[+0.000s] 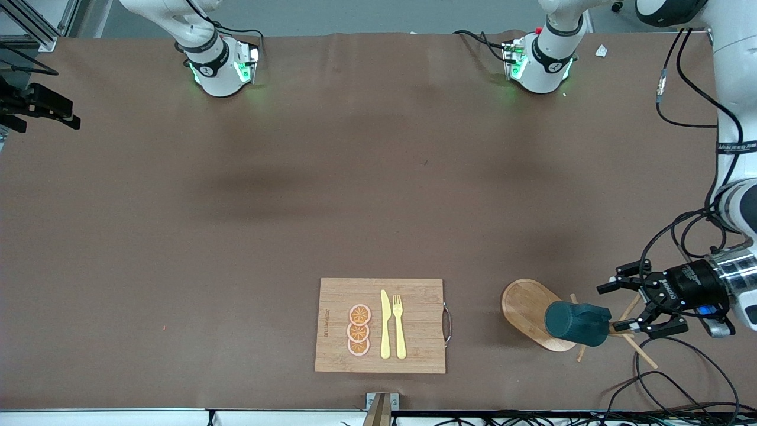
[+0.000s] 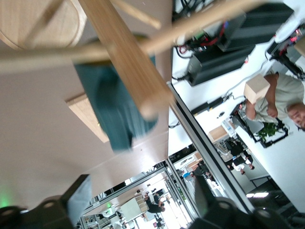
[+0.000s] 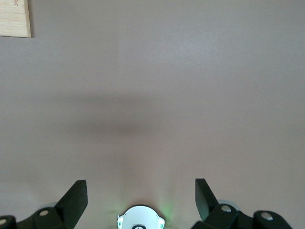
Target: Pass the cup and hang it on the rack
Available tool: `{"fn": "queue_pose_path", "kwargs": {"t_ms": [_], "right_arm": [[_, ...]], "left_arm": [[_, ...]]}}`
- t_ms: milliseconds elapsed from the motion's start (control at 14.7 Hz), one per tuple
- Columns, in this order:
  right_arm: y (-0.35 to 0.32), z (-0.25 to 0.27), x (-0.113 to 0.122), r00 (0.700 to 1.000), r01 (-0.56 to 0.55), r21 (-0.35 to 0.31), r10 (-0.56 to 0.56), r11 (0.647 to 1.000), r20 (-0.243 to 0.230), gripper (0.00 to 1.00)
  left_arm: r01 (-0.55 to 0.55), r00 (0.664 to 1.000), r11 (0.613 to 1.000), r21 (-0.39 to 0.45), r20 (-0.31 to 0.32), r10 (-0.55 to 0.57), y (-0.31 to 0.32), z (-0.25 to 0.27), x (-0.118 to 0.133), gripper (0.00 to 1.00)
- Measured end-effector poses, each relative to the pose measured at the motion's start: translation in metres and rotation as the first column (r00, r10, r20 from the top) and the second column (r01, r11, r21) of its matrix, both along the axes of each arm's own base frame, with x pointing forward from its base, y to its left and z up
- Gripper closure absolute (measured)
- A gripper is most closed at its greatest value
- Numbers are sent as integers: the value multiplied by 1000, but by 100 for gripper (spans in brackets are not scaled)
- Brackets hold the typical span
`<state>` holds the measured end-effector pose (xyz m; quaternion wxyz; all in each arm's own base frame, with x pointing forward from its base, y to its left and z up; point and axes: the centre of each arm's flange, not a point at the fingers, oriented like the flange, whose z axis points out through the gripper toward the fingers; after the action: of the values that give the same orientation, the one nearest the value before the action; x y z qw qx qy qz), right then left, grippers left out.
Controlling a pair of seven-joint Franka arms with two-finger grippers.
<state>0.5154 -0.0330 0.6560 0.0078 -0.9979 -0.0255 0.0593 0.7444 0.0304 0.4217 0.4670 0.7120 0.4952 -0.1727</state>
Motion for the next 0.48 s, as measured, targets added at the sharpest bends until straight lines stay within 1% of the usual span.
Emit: {"fn": "queue_pose_path", "kwargs": {"t_ms": [68, 204, 272, 408, 476], "right_arm": [[0, 0, 0, 1000, 0, 0, 0, 1000, 0, 0], [0, 0, 0, 1000, 1, 0, -1, 1000, 0, 0], [0, 0, 0, 1000, 1, 0, -1, 1000, 0, 0], [0, 0, 0, 1000, 1, 0, -1, 1000, 0, 0], [0, 0, 0, 1000, 1, 0, -1, 1000, 0, 0]], "left_arm": [[18, 1000, 1000, 22, 18, -18, -4, 17, -3, 0], [77, 996, 991, 114, 29, -81, -26, 53, -14, 0], [107, 993, 980, 167, 32, -114, -42, 69, -20, 0], [171, 981, 946, 277, 39, -188, -83, 93, -31, 0], [207, 972, 918, 338, 40, -233, -105, 100, -37, 0]]}}
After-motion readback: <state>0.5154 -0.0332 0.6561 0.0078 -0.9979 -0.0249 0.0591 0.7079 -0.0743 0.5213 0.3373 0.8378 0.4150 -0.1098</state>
